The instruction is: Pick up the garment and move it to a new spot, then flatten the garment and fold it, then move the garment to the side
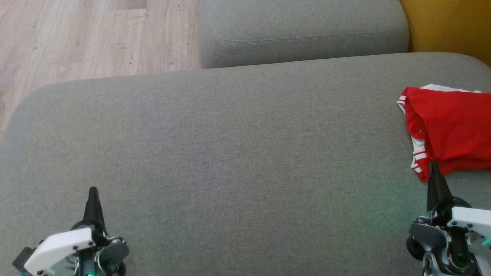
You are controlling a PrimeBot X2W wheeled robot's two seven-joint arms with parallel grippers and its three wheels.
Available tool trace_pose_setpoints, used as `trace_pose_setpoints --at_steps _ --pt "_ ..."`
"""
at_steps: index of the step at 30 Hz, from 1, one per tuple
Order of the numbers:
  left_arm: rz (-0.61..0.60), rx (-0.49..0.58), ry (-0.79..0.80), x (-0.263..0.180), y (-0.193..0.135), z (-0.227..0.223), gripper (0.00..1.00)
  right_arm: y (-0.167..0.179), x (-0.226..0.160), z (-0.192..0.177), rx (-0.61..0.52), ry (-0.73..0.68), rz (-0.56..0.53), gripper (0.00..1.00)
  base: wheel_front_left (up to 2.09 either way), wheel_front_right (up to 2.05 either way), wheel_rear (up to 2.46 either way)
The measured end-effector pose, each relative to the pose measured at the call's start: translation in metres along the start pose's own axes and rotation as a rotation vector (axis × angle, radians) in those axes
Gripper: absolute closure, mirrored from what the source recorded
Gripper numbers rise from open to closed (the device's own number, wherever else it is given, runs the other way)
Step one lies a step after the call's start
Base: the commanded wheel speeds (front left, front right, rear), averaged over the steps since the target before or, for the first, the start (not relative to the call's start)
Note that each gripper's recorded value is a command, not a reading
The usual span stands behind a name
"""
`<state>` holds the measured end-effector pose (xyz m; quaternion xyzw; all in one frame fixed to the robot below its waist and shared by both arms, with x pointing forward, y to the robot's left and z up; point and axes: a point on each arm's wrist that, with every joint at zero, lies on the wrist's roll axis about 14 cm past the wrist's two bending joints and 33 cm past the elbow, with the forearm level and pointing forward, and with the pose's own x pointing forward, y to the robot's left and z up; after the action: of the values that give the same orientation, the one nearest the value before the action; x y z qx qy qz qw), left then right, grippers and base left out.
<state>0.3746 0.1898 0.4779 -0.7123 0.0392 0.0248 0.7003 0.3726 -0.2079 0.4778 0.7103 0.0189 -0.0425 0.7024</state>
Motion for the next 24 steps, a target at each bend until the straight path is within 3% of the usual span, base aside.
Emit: trace_pose_setpoints --at_steps 24 --pt "0.0 -0.002 0.0 0.0 0.0001 -0.0001 1.0 -0.0003 -0.0001 -0.001 0.006 0.003 0.0 1.0 0.0 0.0 0.0"
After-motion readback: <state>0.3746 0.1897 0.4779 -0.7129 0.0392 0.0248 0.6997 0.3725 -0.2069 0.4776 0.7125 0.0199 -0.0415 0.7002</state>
